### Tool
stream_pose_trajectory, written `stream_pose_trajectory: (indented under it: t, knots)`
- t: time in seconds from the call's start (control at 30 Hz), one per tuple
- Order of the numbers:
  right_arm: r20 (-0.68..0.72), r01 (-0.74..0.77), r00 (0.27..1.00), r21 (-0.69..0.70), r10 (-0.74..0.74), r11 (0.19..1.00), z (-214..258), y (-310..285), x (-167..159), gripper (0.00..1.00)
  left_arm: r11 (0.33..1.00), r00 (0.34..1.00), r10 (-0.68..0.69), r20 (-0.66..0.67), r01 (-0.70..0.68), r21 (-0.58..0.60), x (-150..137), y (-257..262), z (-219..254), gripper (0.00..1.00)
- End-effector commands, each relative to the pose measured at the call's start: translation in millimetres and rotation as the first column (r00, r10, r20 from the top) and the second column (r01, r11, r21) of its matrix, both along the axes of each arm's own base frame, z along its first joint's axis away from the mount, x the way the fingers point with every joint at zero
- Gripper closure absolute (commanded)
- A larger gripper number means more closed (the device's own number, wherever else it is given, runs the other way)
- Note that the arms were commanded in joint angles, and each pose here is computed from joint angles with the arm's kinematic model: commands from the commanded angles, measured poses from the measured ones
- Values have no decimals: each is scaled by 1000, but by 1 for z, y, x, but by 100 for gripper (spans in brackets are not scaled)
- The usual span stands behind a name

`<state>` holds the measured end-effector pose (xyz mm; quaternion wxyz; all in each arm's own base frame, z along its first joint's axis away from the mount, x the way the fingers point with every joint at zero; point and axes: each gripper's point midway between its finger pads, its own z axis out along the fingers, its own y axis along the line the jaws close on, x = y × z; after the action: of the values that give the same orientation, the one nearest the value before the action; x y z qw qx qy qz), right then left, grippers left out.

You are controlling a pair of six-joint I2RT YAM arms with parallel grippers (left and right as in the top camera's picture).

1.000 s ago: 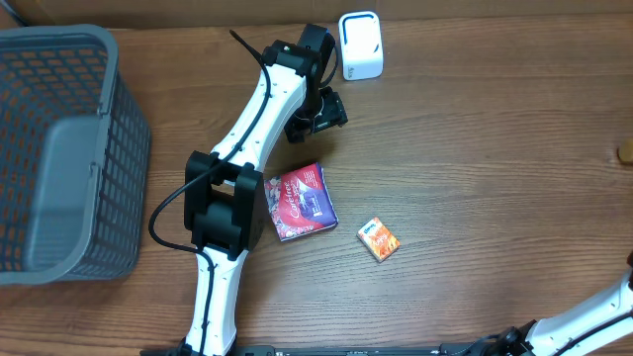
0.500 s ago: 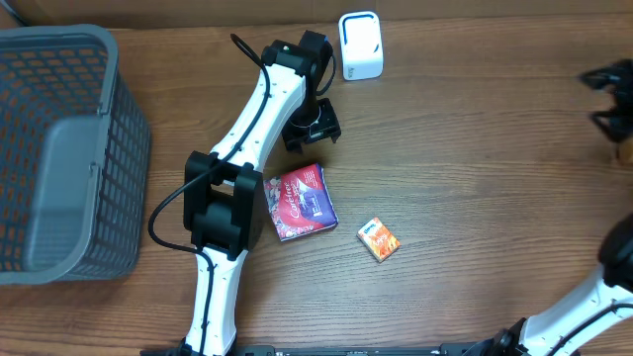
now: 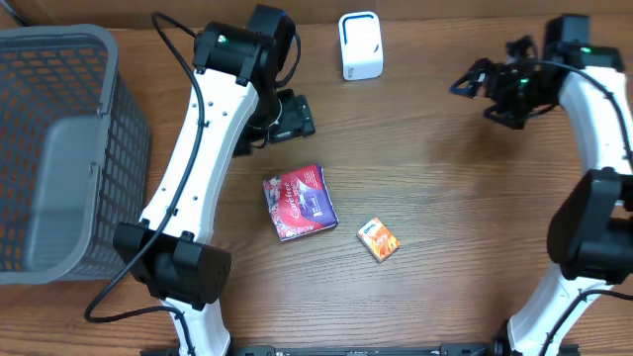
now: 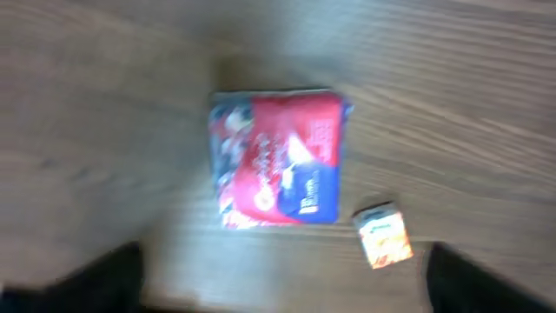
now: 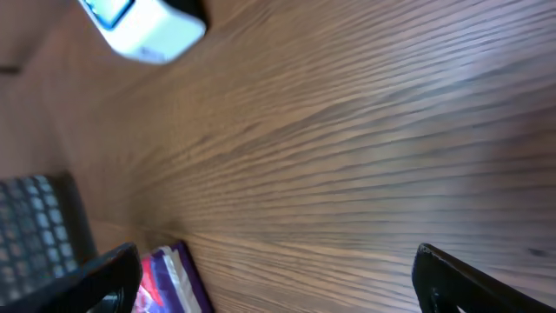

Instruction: Scan the item barcode

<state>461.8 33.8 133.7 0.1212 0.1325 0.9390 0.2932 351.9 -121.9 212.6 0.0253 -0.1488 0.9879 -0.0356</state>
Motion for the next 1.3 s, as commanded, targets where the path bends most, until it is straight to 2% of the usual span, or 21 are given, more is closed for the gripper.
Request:
stream_pose_trajectory:
  t: [0.0, 0.27, 0.53, 0.77, 1.0, 1.17, 1.27]
  knots:
    - [38, -76, 996, -62, 78, 995, 11, 30, -4, 0, 998, 999, 22, -38, -20, 62, -3, 15, -9, 0]
    - [41, -191, 980, -118, 197, 974, -1, 83, -12, 0, 997, 989, 22, -147, -11, 73, -21, 16, -37, 0]
    - [11, -234, 971, -122, 237, 965, -15, 102, -24, 0, 995, 951, -99, -291, 104, 3, -48, 9, -88, 1]
    - [12, -234, 971, -122, 238, 964, -15, 102, -24, 0, 997, 956, -78, -285, 78, -9, -45, 16, -132, 9]
    - [26, -233, 971, -124, 237, 965, -14, 103, -21, 0, 967, 951, -209, -229, 167, -191, -41, 12, -164, 13]
    - [41, -231, 971, -125, 237, 965, -13, 103, -17, 0, 906, 940, -305, -154, 236, -351, -45, -8, -181, 18]
    - [49, -230, 970, -126, 237, 965, -13, 103, -16, 0, 848, 936, -343, -79, 272, -455, -44, -30, -186, 20]
